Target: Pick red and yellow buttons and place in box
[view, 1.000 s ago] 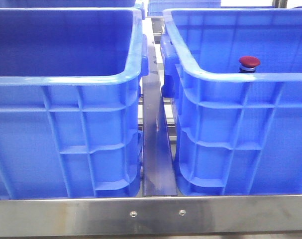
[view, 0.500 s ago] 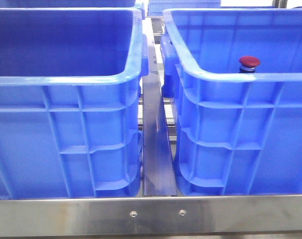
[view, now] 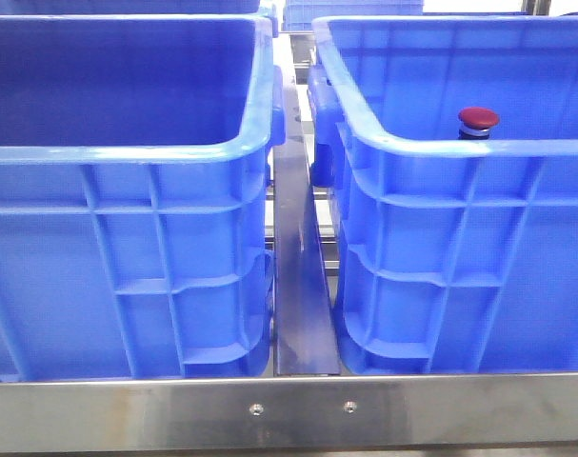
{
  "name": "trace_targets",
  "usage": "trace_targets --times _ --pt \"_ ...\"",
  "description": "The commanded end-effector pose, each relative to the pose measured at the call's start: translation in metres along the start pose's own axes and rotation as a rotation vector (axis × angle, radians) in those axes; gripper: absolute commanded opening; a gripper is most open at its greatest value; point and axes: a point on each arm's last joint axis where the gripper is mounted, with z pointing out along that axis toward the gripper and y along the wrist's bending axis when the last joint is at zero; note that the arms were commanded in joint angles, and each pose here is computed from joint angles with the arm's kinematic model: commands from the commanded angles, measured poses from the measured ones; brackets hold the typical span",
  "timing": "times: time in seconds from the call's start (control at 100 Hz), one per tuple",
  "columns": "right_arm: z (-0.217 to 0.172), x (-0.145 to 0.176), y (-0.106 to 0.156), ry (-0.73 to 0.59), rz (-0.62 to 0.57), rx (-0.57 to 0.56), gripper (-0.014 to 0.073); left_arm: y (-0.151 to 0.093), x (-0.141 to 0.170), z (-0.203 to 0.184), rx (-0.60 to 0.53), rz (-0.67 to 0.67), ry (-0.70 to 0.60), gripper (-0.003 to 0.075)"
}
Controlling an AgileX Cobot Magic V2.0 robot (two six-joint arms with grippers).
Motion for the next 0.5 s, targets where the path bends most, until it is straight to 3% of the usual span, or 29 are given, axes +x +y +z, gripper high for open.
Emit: trace_targets --times 0.0,0.26,0.39,0.49 --pt "0.0 -0.011 -0.003 -0.047 0.009 0.03 -0.0102 0.001 -0.006 -0.001 -0.014 -0.018 -0.113 -0.002" --pt "0.0 -0.011 -0.003 -0.047 0.009 0.03 -0.0102 0.006 0.027 -0.007 -0.059 -0.017 -0.113 -0.002" --pt "0.0 -0.011 -0.003 -0.047 0.009 0.03 -0.0102 0.008 0.041 -0.012 -0.078 -0.012 -0.203 -0.002" --pt "0.0 -0.011 -0.003 -0.046 0.009 0.029 -0.0102 0.008 0.046 -0.011 -0.081 -0.015 -0.134 -0.002"
